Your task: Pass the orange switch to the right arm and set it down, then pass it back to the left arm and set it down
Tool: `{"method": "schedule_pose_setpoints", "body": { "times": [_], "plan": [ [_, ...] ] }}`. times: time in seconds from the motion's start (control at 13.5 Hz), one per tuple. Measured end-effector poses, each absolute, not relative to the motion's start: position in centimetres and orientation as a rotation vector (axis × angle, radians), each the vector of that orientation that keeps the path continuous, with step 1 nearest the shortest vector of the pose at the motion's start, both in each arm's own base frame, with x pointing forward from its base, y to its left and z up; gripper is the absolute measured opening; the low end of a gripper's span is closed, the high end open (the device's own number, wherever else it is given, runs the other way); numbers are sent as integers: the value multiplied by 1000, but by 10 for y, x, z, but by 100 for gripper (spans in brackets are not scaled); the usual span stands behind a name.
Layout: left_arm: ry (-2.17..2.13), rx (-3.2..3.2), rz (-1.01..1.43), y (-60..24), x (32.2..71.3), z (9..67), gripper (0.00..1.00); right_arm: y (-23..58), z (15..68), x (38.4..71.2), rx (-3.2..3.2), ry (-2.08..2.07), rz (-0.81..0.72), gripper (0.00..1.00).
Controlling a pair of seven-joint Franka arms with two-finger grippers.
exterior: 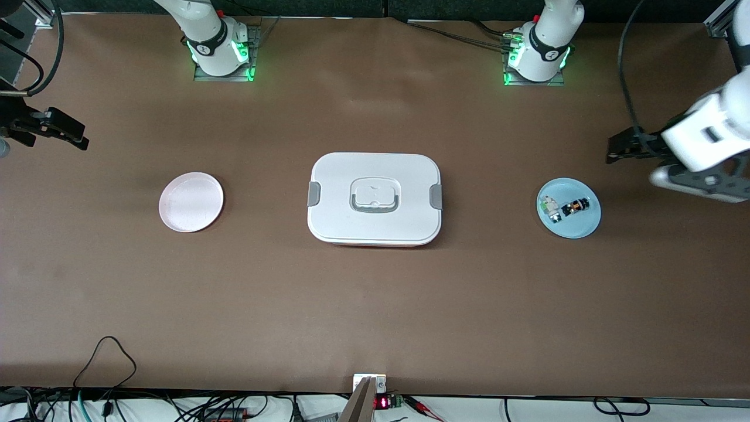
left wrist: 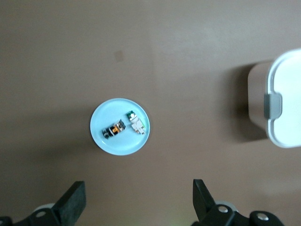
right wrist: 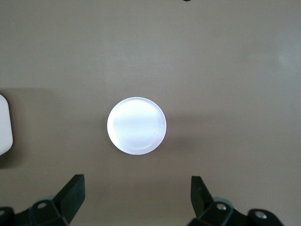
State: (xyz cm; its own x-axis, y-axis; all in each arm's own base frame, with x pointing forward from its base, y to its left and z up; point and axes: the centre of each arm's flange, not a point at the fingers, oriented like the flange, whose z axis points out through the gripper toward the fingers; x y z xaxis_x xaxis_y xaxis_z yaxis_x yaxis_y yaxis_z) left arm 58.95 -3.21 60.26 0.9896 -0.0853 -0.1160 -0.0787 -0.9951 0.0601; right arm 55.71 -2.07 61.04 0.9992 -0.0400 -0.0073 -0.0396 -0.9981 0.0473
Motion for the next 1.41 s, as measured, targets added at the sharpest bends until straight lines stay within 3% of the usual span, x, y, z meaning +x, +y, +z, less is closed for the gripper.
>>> {"method": "schedule_pose_setpoints", "body": {
  "times": [0.37,0.67,1.41],
  "plan": [
    [184,3079,-194,-21,554,615,100,-21,610,557,3094,-61,-14,100],
    [153,3113,-158,-29,524,616,100,-21,611,557,3094,-61,-19,100],
    [53,3112,-31,-29,535,616,100,-21,614,556,3094,-63,-18,100]
  ]
}}
